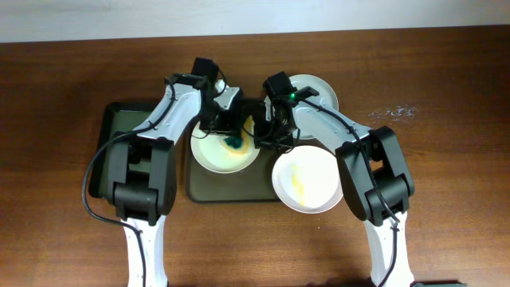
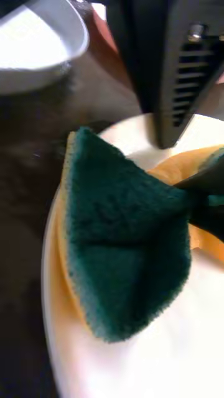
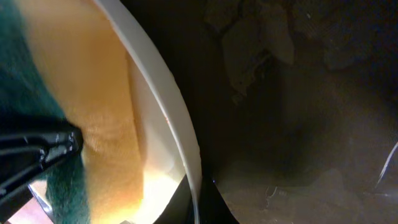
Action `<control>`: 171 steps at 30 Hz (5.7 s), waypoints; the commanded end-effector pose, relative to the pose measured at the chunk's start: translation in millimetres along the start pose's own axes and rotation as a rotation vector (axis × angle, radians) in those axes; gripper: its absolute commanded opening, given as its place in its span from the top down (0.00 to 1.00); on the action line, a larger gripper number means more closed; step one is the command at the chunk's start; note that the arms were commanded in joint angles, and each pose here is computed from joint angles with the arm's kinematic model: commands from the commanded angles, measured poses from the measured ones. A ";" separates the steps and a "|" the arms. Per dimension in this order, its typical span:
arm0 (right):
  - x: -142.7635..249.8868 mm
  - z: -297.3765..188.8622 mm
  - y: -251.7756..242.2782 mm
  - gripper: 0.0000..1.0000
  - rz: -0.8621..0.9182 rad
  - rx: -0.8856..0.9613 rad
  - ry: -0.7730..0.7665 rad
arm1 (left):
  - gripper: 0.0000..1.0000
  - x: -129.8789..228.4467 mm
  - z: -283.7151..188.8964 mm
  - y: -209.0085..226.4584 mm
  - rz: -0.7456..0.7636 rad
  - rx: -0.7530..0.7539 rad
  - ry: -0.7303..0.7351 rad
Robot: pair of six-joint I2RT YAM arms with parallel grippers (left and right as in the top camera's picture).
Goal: Clean dirty plates on tray and stack at the side
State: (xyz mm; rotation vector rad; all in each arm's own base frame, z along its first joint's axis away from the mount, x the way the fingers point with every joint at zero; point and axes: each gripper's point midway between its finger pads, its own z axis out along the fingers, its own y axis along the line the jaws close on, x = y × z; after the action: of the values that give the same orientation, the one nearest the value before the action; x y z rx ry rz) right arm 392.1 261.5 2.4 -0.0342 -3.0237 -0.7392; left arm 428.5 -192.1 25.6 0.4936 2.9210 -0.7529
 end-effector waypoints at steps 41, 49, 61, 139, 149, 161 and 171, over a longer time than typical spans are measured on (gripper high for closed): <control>23.7 29.4 -24.7 0.96 0.002 0.095 0.071 | 1.00 79.1 -2.6 -19.6 0.053 -0.004 0.335; 24.0 29.4 -24.7 0.96 0.002 0.095 0.072 | 1.00 44.5 6.6 -25.1 0.148 0.043 0.189; 24.0 29.2 -26.4 0.96 0.003 0.104 0.071 | 1.00 -32.5 -65.9 97.4 -0.214 -0.814 -0.181; 55.0 -266.8 -309.3 0.96 0.629 0.313 -0.349 | 1.00 -33.9 -114.6 71.4 -0.193 -0.417 -0.097; 65.9 -211.8 -352.3 0.75 0.706 0.379 -0.386 | 1.00 -33.9 -114.6 71.4 -0.193 -0.417 -0.097; 82.9 -215.1 -191.5 0.39 0.297 0.139 -0.085 | 1.00 -33.9 -114.6 71.4 -0.192 -0.417 -0.097; 112.3 -110.8 -173.4 0.54 0.026 0.300 0.013 | 1.00 -33.9 -114.6 71.5 -0.192 -0.418 -0.097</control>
State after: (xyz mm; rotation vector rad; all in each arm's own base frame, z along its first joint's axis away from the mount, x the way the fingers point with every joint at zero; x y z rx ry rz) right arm 284.0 61.4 35.2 -0.0984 -3.0687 -0.3694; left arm 478.1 -84.6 91.1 0.1308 2.9660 -0.1361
